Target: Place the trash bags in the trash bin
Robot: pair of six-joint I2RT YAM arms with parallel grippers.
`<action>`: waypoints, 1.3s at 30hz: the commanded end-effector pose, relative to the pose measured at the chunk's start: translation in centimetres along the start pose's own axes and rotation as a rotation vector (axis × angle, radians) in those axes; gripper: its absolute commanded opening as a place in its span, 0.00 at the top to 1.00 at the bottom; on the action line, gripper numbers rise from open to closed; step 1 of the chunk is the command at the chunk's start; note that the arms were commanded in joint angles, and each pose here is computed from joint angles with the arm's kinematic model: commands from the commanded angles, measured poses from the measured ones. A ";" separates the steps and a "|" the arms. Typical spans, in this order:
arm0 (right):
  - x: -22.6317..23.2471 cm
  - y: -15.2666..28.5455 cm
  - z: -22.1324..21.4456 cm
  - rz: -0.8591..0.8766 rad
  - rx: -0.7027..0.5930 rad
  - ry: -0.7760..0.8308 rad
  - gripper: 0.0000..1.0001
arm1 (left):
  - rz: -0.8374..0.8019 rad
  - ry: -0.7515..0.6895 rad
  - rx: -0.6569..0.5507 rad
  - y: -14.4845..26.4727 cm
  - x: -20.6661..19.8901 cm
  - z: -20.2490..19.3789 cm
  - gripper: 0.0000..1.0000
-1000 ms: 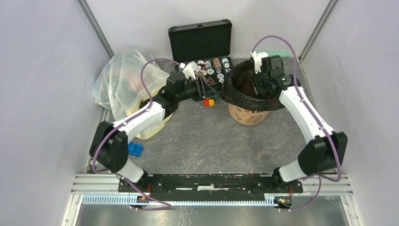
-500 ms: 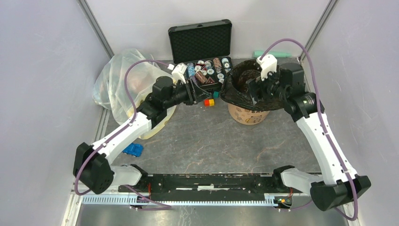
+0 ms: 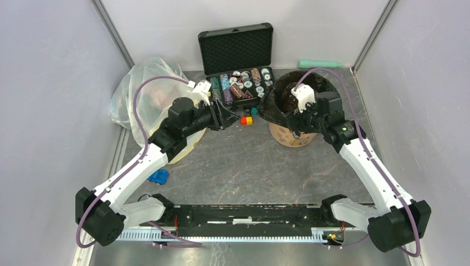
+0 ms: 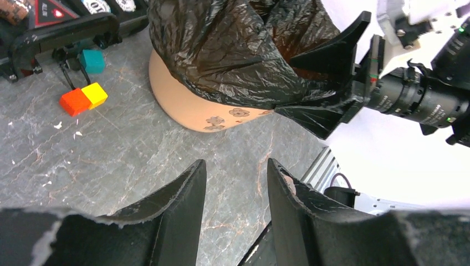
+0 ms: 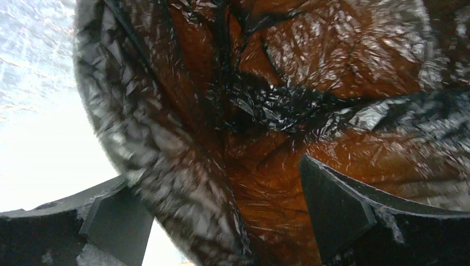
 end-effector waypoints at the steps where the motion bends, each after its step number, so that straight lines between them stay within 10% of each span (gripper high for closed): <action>1: -0.6 -1.4 -0.1 -0.058 -0.013 0.001 0.02 | 0.007 -0.042 -0.002 1.1 0.1 -0.4 0.48; 15: -2.1 -2.1 5.3 -0.111 -0.087 -0.023 0.02 | 0.126 -0.059 -0.037 3.2 0.5 0.0 0.40; 24: -1.6 5.6 9.0 -0.114 -0.311 0.012 0.02 | 0.284 -0.134 -0.161 8.1 0.2 1.3 0.24; 39: -0.9 9.1 -4.7 -0.562 -0.679 -0.459 0.02 | 0.421 -0.106 -0.149 11.4 2.9 -3.2 0.00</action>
Point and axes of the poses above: each gripper's point midway between its finger pads, its own y axis back along the fingers, its own x axis along the line the jaws close on, z = x × y, the point moved 9 cm from there along y, back along the fingers, and after that the axes turned 4 degrees about -y, right-handed, at the moved point
